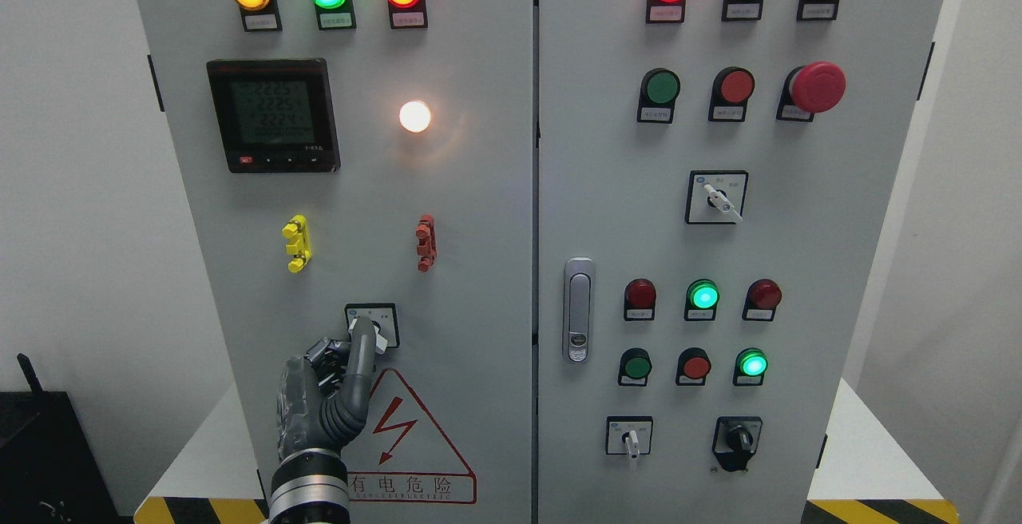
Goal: Turn on light switch 1
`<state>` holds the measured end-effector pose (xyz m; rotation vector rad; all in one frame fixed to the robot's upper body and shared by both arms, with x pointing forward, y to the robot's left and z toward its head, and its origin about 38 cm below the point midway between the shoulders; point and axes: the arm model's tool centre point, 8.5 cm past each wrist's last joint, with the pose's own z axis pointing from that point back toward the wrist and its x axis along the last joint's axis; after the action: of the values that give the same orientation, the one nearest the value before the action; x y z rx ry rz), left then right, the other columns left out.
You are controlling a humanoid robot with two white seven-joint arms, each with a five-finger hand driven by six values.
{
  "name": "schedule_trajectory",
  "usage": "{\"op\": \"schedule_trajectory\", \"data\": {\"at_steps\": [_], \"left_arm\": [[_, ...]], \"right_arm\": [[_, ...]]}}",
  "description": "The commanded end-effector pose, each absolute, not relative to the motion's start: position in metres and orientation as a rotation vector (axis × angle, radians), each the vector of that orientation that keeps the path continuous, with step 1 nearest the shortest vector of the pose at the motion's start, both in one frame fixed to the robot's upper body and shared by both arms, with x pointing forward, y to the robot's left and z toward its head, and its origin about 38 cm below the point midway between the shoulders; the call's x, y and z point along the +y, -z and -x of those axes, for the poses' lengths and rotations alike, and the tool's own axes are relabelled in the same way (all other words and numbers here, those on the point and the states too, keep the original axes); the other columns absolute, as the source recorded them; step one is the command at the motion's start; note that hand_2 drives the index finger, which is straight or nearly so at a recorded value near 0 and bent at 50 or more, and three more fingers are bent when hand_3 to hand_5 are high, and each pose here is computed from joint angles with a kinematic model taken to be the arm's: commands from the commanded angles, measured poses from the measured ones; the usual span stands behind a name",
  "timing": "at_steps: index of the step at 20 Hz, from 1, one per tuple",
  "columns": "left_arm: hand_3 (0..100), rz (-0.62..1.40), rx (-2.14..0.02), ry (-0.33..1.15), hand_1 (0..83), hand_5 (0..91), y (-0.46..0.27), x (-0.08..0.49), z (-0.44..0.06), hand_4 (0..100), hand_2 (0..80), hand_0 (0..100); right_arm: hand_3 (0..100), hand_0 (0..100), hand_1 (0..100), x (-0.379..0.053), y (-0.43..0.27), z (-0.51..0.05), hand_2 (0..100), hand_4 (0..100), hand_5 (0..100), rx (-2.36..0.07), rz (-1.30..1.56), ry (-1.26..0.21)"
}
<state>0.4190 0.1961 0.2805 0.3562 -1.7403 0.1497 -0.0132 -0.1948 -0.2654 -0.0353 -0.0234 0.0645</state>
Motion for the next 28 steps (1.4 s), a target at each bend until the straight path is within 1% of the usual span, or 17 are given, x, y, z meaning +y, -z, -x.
{"op": "schedule_trajectory", "data": {"at_steps": [1, 6, 9, 11, 13, 15, 16, 17, 18, 19, 20, 21, 22, 23, 24, 26, 28], "left_arm": [[77, -0.371, -1.759, -0.143, 27.2, 80.4, -0.268, 0.203, -0.406, 87, 65.7, 28], [78, -0.433, -1.837, -0.109, 24.3, 79.7, -0.246, 0.214, -0.386, 87, 65.8, 28], [77, -0.404, -1.946, -0.097, 21.1, 78.8, -0.231, 0.220, -0.369, 88, 64.9, 28], [78, -0.372, -1.994, -0.044, 17.8, 76.2, -0.213, 0.224, -0.354, 87, 61.0, 28], [78, -0.340, -2.003, 0.050, 13.8, 73.2, -0.189, 0.232, -0.340, 87, 57.4, 27], [76, -0.321, -2.033, 0.098, 11.1, 70.5, -0.163, 0.245, -0.327, 86, 55.9, 27], [77, -0.328, -2.039, 0.106, 8.4, 66.2, -0.145, 0.257, -0.318, 87, 51.6, 26], [77, -0.334, -2.018, 0.113, 6.6, 62.0, -0.125, 0.268, -0.308, 86, 49.4, 25], [77, -0.343, -1.974, 0.129, 6.1, 60.2, -0.100, 0.279, -0.294, 86, 48.2, 25], [73, -0.349, -1.910, 0.146, 1.1, 52.5, -0.074, 0.290, -0.278, 83, 38.2, 25], [66, -0.338, -1.841, 0.157, 0.0, 45.8, -0.047, 0.298, -0.259, 79, 30.3, 25], [62, -0.313, -1.769, 0.164, 0.0, 41.3, -0.021, 0.306, -0.239, 75, 26.1, 25], [55, -0.283, -1.698, 0.170, 0.0, 30.5, 0.003, 0.312, -0.218, 64, 18.1, 24], [44, -0.261, -1.628, 0.172, 0.0, 15.1, 0.025, 0.317, -0.196, 53, 9.8, 24], [39, -0.246, -1.563, 0.169, 0.0, 8.0, 0.045, 0.321, -0.175, 47, 5.7, 24], [27, -0.251, -1.445, 0.147, 0.0, 0.0, 0.081, 0.332, -0.139, 35, 0.0, 23], [22, -0.259, -1.323, 0.115, 0.0, 0.0, 0.113, 0.340, -0.106, 29, 0.0, 22]], "right_arm": [[0, 0, 0, -0.195, 0.265, 0.013, 0, 0, 0, -0.021, 0.035, -0.040], [0, 0, 0, -0.195, 0.265, 0.013, 0, 0, 0, -0.021, 0.035, -0.040], [0, 0, 0, -0.195, 0.265, 0.013, 0, 0, 0, -0.021, 0.035, -0.040], [0, 0, 0, -0.195, 0.265, 0.013, 0, 0, 0, -0.021, 0.035, -0.040], [0, 0, 0, -0.195, 0.265, 0.013, 0, 0, 0, -0.021, 0.035, -0.040], [0, 0, 0, -0.195, 0.265, 0.013, 0, 0, 0, -0.021, 0.035, -0.040], [0, 0, 0, -0.195, 0.265, 0.013, 0, 0, 0, -0.021, 0.035, -0.040], [0, 0, 0, -0.195, 0.265, 0.013, 0, 0, 0, -0.021, 0.035, -0.040], [0, 0, 0, -0.195, 0.265, 0.013, 0, 0, 0, -0.021, 0.035, -0.040], [0, 0, 0, -0.195, 0.265, 0.013, 0, 0, 0, -0.021, 0.035, -0.040], [0, 0, 0, -0.195, 0.265, 0.013, 0, 0, 0, -0.021, 0.035, -0.040], [0, 0, 0, -0.195, 0.265, 0.013, 0, 0, 0, -0.021, 0.035, -0.040], [0, 0, 0, -0.195, 0.265, 0.013, 0, 0, 0, -0.021, 0.035, -0.040], [0, 0, 0, -0.195, 0.265, 0.013, 0, 0, 0, -0.021, 0.035, -0.040], [0, 0, 0, -0.195, 0.265, 0.013, 0, 0, 0, -0.021, 0.035, -0.040], [0, 0, 0, -0.195, 0.265, 0.013, 0, 0, 0, -0.021, 0.035, -0.040], [0, 0, 0, -0.195, 0.265, 0.013, 0, 0, 0, -0.021, 0.035, -0.040]]}}
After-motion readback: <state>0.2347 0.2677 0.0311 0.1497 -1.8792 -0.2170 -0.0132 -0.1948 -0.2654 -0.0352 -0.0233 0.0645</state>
